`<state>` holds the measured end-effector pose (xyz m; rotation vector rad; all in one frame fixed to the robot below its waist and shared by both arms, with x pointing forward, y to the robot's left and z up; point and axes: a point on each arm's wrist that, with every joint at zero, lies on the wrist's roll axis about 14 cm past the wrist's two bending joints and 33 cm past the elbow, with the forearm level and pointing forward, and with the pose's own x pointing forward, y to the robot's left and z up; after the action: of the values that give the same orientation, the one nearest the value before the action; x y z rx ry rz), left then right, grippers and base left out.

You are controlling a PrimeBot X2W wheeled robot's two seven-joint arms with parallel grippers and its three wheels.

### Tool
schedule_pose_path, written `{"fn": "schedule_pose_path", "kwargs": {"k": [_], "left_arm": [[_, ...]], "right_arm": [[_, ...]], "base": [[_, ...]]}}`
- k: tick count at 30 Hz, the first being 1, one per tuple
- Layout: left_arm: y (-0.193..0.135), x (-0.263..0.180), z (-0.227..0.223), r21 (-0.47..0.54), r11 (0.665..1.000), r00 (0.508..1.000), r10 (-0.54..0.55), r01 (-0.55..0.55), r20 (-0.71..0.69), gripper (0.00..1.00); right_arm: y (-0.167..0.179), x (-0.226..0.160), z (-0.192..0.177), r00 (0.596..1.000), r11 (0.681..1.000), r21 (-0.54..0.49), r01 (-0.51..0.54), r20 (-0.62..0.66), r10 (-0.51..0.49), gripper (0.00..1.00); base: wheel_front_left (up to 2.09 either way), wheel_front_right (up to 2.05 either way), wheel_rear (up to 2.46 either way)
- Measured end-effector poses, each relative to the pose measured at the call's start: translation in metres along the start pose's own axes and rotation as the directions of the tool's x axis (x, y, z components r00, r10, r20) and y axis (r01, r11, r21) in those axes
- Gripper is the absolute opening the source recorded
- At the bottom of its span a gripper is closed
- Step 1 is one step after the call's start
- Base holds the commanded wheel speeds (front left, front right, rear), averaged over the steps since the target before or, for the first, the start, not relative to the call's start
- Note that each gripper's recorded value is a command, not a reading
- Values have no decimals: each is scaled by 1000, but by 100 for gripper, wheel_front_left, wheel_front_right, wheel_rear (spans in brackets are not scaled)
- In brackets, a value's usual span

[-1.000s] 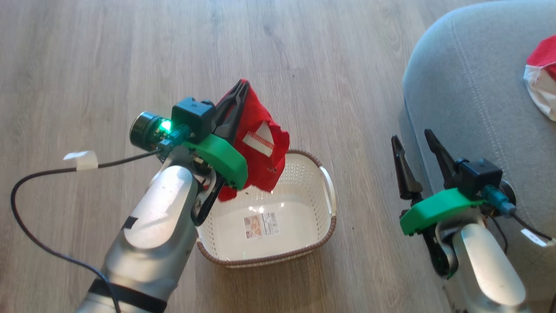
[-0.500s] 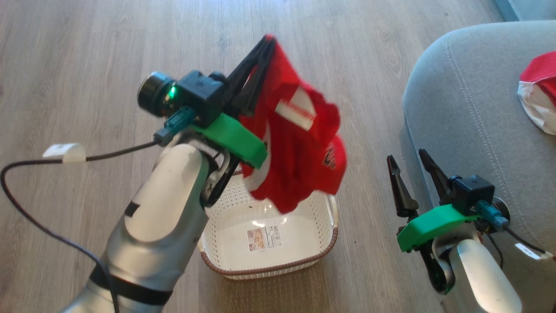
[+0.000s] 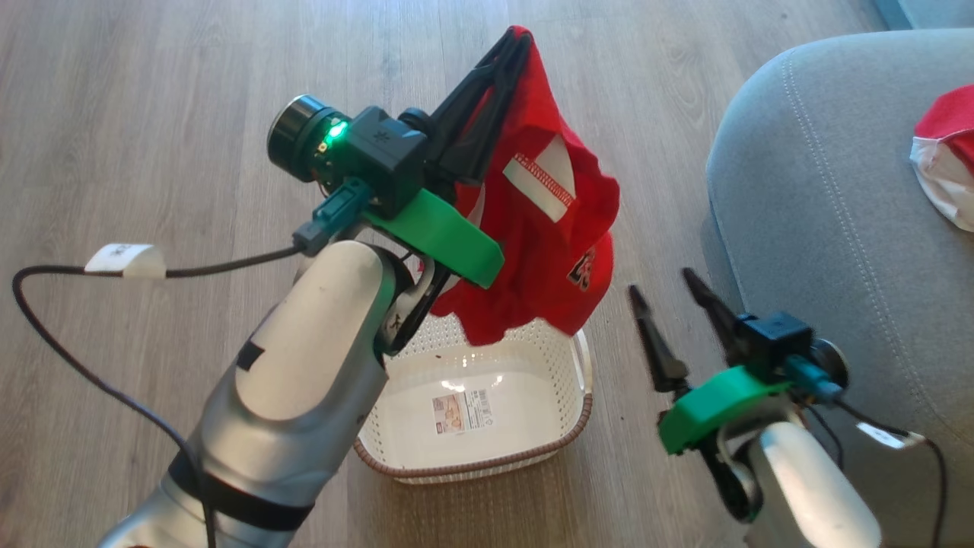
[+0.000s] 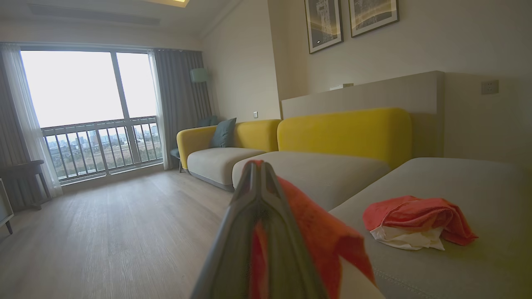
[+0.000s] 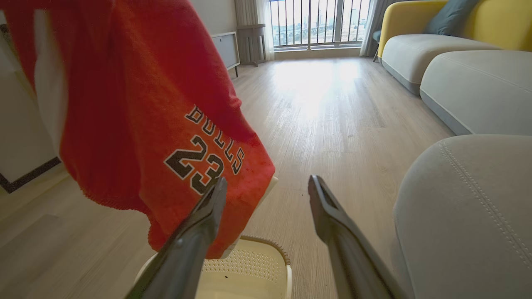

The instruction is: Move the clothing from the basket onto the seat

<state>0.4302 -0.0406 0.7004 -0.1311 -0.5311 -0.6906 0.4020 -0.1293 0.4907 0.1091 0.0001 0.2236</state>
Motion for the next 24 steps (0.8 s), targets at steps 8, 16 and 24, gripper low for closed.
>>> {"fn": "schedule_pose_path", "kwargs": {"k": [8,16,24], "left_arm": [[0,-3,-1,-4,1000,1000,1,-1,-6,0],[0,-9,0,-2,1000,1000,1,-1,-18,0],[-4,-16,0,-6,1000,999,-6,6,-34,0]], "right_arm": [[56,36,25,979,979,-58,-196,45,198,100],[105,63,35,933,928,-122,-352,31,358,100],[138,72,41,892,887,-123,-445,25,451,100]], "base": [[0,0,0],[0,0,0],[0,0,0]]}}
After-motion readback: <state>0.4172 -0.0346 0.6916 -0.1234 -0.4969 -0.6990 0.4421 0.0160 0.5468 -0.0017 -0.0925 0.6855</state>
